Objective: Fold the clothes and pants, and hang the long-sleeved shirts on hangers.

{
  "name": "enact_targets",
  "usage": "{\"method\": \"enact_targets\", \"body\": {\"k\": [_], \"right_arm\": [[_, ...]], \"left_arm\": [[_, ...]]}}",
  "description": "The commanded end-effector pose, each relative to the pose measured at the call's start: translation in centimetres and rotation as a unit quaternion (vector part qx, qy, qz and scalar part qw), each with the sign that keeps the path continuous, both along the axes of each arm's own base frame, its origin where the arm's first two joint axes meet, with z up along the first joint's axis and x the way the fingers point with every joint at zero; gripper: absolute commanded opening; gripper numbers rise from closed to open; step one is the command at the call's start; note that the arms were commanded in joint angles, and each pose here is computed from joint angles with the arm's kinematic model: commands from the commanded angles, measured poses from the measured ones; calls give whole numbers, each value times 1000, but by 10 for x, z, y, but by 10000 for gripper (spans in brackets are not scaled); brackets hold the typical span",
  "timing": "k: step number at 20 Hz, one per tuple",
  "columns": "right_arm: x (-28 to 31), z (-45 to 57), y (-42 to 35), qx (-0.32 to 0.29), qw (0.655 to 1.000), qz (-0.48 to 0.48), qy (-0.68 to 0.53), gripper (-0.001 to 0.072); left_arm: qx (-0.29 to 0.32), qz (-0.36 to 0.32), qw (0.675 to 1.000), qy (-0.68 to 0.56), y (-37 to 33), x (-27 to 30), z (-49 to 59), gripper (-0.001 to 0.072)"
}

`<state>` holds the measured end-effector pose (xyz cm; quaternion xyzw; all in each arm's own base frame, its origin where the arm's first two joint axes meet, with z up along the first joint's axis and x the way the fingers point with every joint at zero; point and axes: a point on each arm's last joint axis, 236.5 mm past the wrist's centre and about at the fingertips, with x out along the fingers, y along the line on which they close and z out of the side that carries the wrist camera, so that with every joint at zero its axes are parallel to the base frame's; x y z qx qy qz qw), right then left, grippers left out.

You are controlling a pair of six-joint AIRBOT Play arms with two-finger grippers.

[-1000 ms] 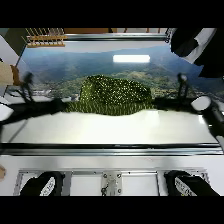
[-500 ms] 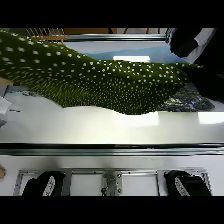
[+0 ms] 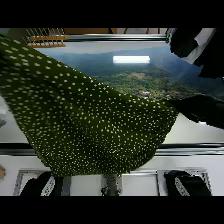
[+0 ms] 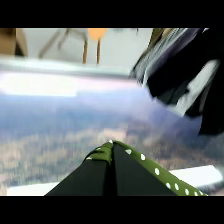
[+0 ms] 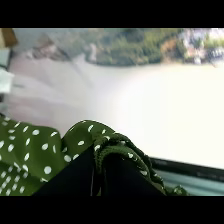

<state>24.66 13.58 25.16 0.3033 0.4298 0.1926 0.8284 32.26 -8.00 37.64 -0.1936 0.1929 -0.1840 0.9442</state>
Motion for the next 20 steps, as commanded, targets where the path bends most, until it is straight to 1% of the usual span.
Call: {"method": "enact_targets", "body": {"k": [1, 3, 5, 9, 11, 15, 18, 20], "right_arm": [[47, -85, -13, -46, 993, 9, 109, 8], [91, -131, -21, -55, 988, -5, 144, 7], [136, -173, -25, -50, 985, -29, 164, 8], [204, -205, -27, -48, 988, -40, 141, 7], [227, -204, -36, -67, 989, -48, 121, 7], [232, -191, -54, -116, 987, -50, 95, 8], [210, -187, -63, -153, 981, -33, 111, 7], [187, -195, -70, -193, 972, -18, 133, 7]], "left_arm": [[-32, -8, 986, 162, -1, 79, -132, 3], [-28, -16, 981, 192, -13, 124, -189, 3], [-27, -23, 977, 211, -28, 161, -224, 3], [-18, -48, 973, 225, -51, 214, -252, 3], [-16, -54, 972, 227, -51, 230, -255, 3], [-18, -67, 961, 268, -38, 218, -258, 3], [-13, -72, 954, 290, -35, 183, -262, 3], [-8, -75, 948, 310, -36, 152, -279, 3]]}}
